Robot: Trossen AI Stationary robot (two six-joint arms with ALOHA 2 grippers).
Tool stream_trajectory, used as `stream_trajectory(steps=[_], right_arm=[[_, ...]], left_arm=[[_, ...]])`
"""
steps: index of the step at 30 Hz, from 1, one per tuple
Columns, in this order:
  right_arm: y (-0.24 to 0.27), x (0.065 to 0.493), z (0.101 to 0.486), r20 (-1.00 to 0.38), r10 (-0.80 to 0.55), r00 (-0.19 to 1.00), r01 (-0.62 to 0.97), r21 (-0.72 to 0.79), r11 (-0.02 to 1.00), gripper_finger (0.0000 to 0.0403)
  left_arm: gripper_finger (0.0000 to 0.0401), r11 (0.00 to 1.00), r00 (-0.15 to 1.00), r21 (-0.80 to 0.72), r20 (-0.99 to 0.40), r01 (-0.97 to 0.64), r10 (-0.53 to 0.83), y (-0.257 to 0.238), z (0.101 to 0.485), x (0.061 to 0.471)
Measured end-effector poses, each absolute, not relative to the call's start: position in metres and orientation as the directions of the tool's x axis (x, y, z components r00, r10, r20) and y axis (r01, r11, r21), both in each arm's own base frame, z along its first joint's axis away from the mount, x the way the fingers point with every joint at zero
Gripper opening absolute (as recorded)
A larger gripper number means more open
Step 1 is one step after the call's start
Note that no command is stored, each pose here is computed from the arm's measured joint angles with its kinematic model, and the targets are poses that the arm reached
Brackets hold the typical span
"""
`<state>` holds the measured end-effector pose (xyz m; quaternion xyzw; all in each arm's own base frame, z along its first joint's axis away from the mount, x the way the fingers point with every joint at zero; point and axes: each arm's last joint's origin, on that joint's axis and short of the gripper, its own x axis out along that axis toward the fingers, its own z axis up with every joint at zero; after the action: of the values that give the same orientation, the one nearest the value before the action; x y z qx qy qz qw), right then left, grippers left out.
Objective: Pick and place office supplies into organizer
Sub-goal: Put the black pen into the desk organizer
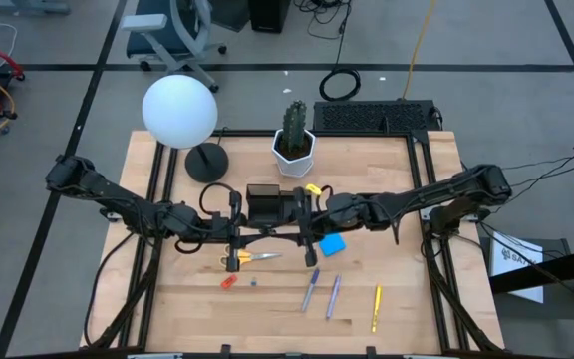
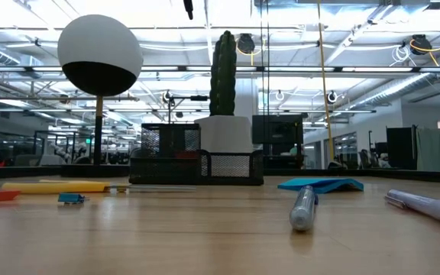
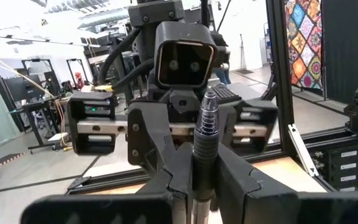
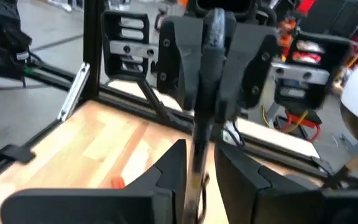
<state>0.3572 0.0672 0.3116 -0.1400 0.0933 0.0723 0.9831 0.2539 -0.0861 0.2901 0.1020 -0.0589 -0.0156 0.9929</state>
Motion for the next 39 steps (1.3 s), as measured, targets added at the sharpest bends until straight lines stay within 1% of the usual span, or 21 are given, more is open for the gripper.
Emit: stream_trajectory(steps=[5,7,9,15,19,22,26,34,39], right_arm=[[0.066,0.341,0.322,-0.248,-0.014,0.969,-0.061,-0.293,0.954,0.0077],[0.066,0.335,0.324,-0.266,-0.034,0.963,-0.049,-0.3,0.953,0.0077],[0.068,0.333,0.324,-0.29,-0.027,0.957,-0.064,-0.301,0.952,0.0077],[0.071,0.332,0.323,-0.293,-0.015,0.956,-0.075,-0.295,0.953,0.0073],[0.071,0.332,0.324,-0.291,-0.014,0.957,-0.068,-0.271,0.96,0.0073],[0.071,0.332,0.325,-0.279,-0.013,0.96,-0.064,-0.267,0.962,0.0073],[0.072,0.334,0.323,-0.282,-0.01,0.959,-0.064,-0.254,0.965,0.0073],[0.072,0.334,0.323,-0.28,-0.01,0.96,-0.063,-0.251,0.966,0.0073],[0.072,0.337,0.318,-0.294,-0.01,0.956,-0.067,-0.253,0.965,0.0073]], left_arm=[[0.0043,0.97,0.992,0.241,0.116,0.025,-0.055,-0.089,0.291,0.252],[0.0043,0.965,0.992,0.261,0.12,0.017,-0.05,-0.091,0.292,0.251],[0.0043,0.954,0.992,0.299,0.117,0.006,-0.043,-0.094,0.292,0.248],[0.0043,0.894,0.994,0.448,0.106,-0.02,-0.031,-0.108,0.292,0.241],[0.0043,0.849,0.995,0.522,0.089,-0.08,0.039,-0.116,0.291,0.236],[0.0043,0.818,0.991,0.56,0.082,-0.134,0.107,-0.119,0.29,0.233],[0.0043,0.773,0.986,0.614,0.071,-0.16,0.148,-0.124,0.29,0.229],[0.0044,0.71,0.983,0.684,0.062,-0.167,0.171,-0.129,0.289,0.225],[0.0043,0.69,0.982,0.705,0.051,-0.163,0.181,-0.129,0.287,0.226]])
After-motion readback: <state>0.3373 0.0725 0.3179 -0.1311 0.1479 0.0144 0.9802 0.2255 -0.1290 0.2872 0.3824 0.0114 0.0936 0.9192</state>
